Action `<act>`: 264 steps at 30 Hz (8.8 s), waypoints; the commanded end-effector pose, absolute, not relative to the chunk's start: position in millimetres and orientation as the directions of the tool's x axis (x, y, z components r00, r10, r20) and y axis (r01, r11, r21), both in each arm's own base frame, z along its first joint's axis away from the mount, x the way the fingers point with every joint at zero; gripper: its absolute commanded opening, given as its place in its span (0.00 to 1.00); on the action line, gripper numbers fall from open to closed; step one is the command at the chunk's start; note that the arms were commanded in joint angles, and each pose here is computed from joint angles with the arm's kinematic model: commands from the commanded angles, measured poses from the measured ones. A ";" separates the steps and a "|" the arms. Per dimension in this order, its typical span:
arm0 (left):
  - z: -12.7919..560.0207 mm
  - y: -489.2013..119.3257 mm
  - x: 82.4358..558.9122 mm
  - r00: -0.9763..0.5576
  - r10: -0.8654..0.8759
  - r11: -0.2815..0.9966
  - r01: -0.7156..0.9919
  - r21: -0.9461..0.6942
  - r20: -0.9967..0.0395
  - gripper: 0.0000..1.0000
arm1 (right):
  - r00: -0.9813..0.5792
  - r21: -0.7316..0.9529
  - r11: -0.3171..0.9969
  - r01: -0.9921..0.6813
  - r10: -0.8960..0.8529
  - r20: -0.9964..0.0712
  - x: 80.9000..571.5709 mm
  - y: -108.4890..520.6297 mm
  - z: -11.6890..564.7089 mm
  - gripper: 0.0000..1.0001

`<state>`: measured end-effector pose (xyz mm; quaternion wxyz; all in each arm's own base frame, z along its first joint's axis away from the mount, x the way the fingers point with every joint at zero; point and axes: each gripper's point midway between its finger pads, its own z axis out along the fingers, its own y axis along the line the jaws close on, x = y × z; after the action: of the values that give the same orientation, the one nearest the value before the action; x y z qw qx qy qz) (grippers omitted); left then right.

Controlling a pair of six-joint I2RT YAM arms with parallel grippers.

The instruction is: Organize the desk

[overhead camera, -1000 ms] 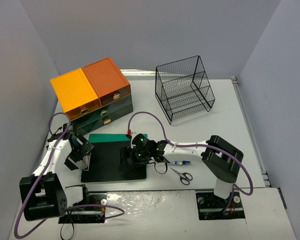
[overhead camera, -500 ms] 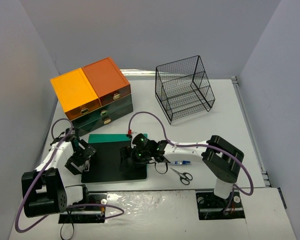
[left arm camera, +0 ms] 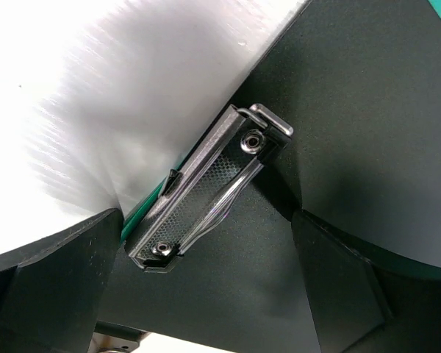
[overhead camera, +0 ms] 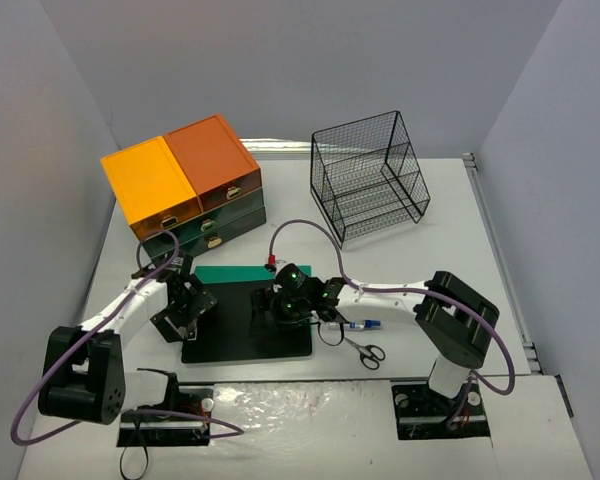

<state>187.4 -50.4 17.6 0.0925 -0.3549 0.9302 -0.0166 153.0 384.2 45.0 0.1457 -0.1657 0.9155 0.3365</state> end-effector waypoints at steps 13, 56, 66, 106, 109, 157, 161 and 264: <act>18.1 -111.3 216.6 -0.769 -0.619 0.783 -0.589 -0.203 -0.158 0.97 | -0.911 0.548 0.756 -0.359 -0.156 -0.382 163.7 357.8 49.5 0.89; 47.6 -95.6 167.1 -0.760 -0.618 0.786 -0.605 -0.130 -0.200 0.97 | -0.915 0.521 0.768 -0.371 -0.209 -0.344 154.3 353.8 28.1 0.89; 83.7 -71.5 200.0 -0.799 -0.496 0.843 -0.537 0.032 -0.339 0.94 | -0.916 0.517 0.777 -0.360 -0.189 -0.354 156.1 350.9 30.0 0.89; 44.6 -90.3 208.3 -0.895 -0.381 0.913 -0.404 0.062 -0.232 0.72 | -0.924 0.522 0.788 -0.326 -0.149 -0.353 153.5 343.9 26.7 0.89; 44.4 -88.3 208.9 -0.895 -0.378 0.912 -0.404 0.072 -0.237 0.69 | -0.924 0.523 0.788 -0.325 -0.148 -0.352 153.1 343.5 26.5 0.89; 82.7 -98.3 210.8 -0.850 -0.410 0.911 -0.397 -0.110 -0.330 0.00 | -0.911 0.510 0.792 -0.337 -0.138 -0.388 157.3 347.0 49.1 0.89; 100.4 -101.2 216.3 -0.845 -0.399 0.917 -0.375 -0.139 -0.355 0.00 | -0.888 0.482 0.794 -0.370 -0.149 -0.435 161.7 347.0 65.8 0.90; 29.2 -67.7 200.5 -0.543 -0.664 0.747 -0.508 -0.429 -0.514 0.55 | -0.838 0.297 0.900 -0.318 -0.120 -0.533 226.6 330.9 24.1 0.90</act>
<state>203.9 -70.4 26.5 0.3531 -0.3234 0.8687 -0.1269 226.8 332.0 27.4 0.2668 -0.1177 0.9375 0.1899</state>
